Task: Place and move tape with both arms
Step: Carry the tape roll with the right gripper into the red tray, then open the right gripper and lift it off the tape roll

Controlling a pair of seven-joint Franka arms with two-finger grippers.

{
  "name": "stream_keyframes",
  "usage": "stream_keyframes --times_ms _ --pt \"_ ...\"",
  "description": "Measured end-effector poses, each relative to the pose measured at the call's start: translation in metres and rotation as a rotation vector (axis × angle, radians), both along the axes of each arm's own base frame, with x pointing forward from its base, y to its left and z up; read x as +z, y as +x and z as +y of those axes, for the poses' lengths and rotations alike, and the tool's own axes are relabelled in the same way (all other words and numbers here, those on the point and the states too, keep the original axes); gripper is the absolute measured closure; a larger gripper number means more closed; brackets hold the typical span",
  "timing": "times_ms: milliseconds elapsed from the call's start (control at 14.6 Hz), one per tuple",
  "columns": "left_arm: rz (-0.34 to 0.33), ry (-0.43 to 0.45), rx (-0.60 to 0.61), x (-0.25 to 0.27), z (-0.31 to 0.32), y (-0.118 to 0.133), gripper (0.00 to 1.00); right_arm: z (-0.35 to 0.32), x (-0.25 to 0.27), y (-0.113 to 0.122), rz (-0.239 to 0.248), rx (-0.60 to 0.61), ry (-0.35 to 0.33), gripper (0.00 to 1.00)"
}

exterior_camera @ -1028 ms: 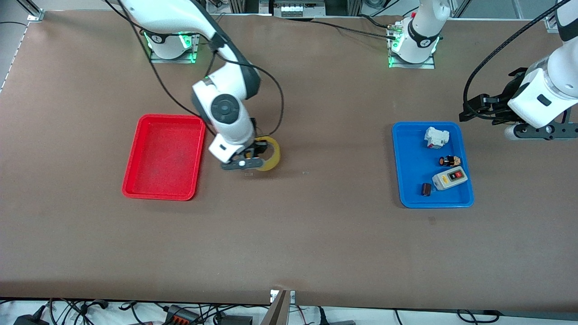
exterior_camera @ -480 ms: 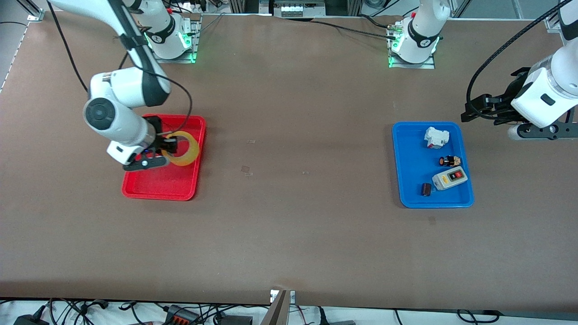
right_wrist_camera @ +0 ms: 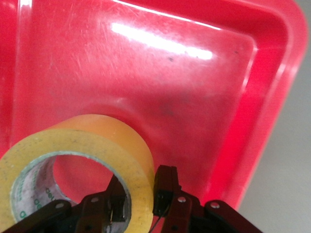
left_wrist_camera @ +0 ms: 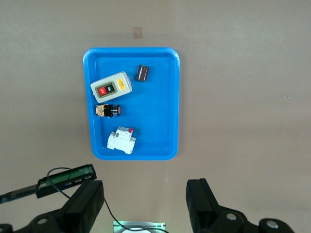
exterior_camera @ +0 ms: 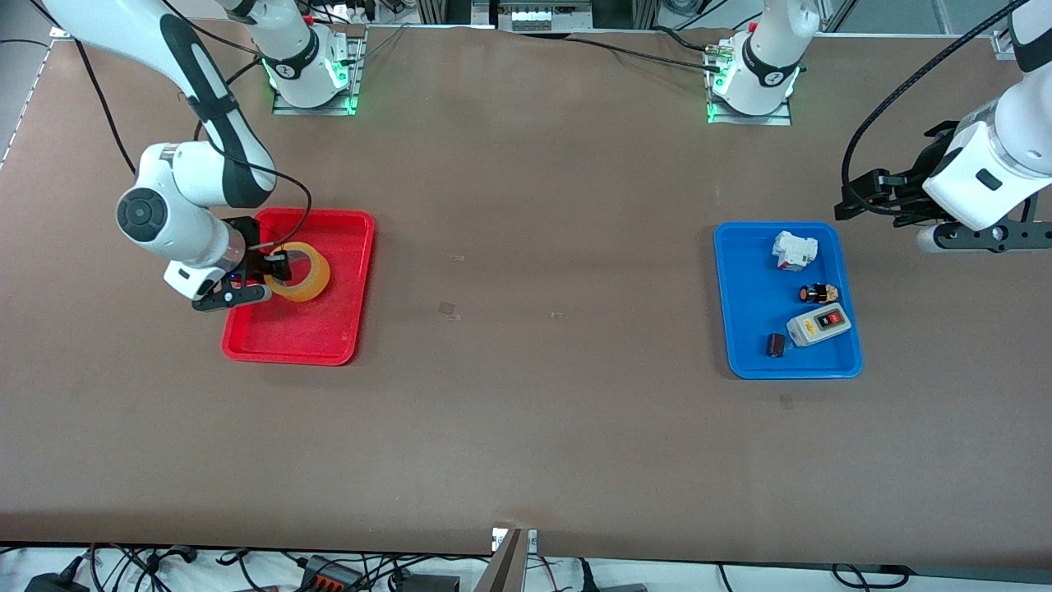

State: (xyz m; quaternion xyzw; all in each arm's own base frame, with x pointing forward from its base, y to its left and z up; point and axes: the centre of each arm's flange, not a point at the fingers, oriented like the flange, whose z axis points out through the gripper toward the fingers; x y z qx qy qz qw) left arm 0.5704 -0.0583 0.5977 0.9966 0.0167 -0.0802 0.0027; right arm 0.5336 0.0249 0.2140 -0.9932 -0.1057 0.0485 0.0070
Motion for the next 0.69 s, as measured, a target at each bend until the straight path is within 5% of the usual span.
stream_keyframes --times_ms 137,548,685 --pt "-0.01 0.0 0.006 0.002 0.004 -0.004 0.0 0.003 -0.013 0.001 0.002 0.004 0.003 0.8" --pt "-0.02 -0.001 0.011 0.003 0.007 -0.008 0.0 0.002 0.019 0.028 -0.074 0.0 0.006 0.09" --pt "-0.017 -0.001 0.011 0.002 0.007 -0.008 0.0 0.0 0.05 0.043 -0.095 -0.005 0.004 0.02"
